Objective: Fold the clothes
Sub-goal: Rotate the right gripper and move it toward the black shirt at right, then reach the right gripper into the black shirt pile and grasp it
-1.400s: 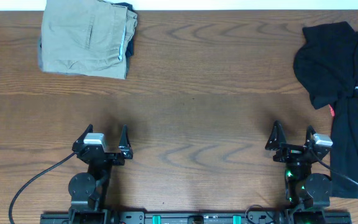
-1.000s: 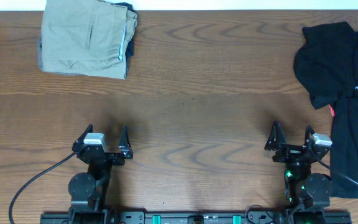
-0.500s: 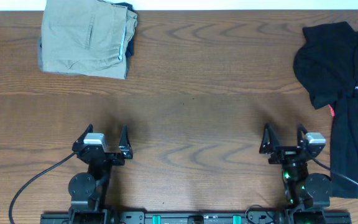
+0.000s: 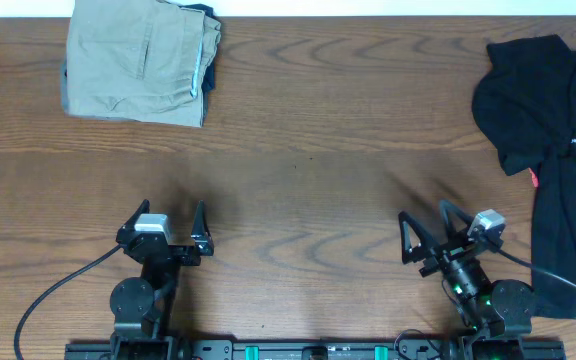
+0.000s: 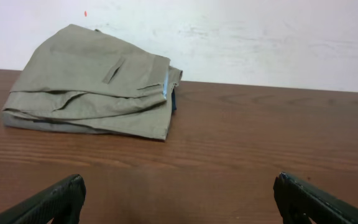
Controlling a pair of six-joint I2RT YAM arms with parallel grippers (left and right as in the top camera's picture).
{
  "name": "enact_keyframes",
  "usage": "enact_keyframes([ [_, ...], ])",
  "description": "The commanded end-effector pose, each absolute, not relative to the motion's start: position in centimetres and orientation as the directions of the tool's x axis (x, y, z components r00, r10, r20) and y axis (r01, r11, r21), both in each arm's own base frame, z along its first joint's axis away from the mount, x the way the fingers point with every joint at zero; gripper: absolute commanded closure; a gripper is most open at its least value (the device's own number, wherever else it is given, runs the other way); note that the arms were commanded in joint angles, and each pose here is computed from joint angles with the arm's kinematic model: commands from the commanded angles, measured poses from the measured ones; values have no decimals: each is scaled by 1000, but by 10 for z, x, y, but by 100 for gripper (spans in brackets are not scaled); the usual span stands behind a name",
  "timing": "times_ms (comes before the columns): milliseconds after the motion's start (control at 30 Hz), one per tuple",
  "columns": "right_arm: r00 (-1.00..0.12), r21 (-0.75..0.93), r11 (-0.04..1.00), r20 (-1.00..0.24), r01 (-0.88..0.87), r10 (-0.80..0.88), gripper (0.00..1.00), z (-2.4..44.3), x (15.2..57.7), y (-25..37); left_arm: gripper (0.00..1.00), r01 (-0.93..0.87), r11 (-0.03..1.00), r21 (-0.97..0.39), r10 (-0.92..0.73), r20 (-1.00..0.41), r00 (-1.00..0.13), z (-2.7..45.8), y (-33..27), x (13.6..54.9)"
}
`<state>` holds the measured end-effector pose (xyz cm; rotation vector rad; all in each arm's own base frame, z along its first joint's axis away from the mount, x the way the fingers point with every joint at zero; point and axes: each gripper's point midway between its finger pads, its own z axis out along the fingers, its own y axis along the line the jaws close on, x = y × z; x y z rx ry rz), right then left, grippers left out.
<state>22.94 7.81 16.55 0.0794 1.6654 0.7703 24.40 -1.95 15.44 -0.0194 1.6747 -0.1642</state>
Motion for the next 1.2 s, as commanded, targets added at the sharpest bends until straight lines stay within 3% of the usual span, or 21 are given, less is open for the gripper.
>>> enact_keyframes([
  [0,-332,595,699,-803,-397,495,1,166,222,91,2,82,990,-112,-99,-983,-152,139,-19,243],
  [300,-372,602,644,-798,-472,474,1,171,212,105,2,82,990,-113,-99,-983,-152,140,-19,243],
  [533,-143,466,648,-862,-602,486,1,230,207,103,2,82,990,-113,-99,-983,-152,139,-19,243],
  [900,58,358,768,-889,-531,454,1,296,212,80,2,83,990,-112,-99,-983,-152,139,-20,243],
  [1033,67,301,803,-919,-513,388,1,320,224,80,2,83,990,-112,-99,-983,-152,140,-19,243],
  [1167,-3,269,855,-954,-443,299,1,329,253,76,2,83,990,-113,-99,-983,-152,139,-20,243],
])
